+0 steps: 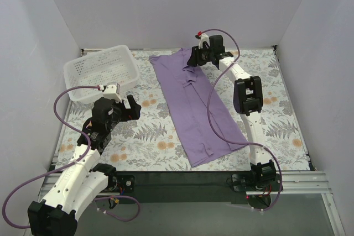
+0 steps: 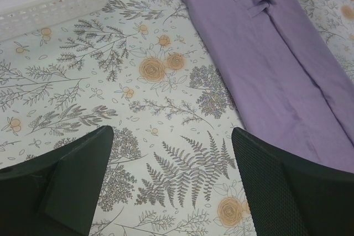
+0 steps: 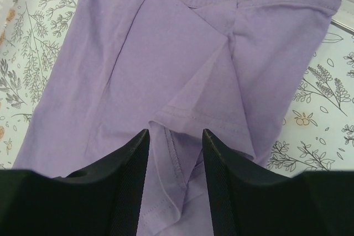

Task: Fold and stack the t-shirts
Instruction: Fold the tshirt

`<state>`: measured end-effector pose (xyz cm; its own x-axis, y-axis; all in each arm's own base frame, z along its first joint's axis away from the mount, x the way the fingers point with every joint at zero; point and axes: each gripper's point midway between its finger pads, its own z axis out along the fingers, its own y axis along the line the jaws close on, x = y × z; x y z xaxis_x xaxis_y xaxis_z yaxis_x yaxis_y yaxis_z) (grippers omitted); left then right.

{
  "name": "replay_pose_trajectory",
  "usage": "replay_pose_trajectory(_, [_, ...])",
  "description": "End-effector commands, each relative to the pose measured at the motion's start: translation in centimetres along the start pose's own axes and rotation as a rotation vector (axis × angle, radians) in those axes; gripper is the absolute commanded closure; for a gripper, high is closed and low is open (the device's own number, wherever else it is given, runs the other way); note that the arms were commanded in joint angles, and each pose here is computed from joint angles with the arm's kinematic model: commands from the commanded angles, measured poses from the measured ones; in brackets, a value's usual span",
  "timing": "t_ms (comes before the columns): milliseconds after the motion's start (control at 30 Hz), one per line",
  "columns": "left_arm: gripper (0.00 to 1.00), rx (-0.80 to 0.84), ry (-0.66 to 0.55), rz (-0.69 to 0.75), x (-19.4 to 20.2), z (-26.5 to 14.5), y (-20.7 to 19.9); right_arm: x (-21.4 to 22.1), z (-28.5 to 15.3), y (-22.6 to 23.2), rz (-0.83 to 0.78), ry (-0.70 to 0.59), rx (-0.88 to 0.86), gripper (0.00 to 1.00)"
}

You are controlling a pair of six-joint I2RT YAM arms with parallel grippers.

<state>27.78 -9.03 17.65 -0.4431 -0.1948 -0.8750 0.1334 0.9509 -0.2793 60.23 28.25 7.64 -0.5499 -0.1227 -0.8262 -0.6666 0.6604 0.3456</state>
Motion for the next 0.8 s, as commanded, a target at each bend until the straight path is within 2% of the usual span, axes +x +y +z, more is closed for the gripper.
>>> replay_pose_trajectory(0, [0.12,0.007,-0.018,0.011,-0.6,0.0,-0.1,-2.7,0.0,0.3,-0.076,-0.053,0.03,0.5])
replay_pose_trajectory(233, [0.12,0.008,-0.016,0.01,-0.6,0.0,-0.1,-2.7,1.0,-0.3,-0.141,-0.055,0.096,0.5])
replay_pose_trajectory(767, [0.12,0.008,-0.011,0.008,-0.5,0.1,-0.1,-1.0,2.2,-1.9,-0.144,-0.027,0.177,0.52])
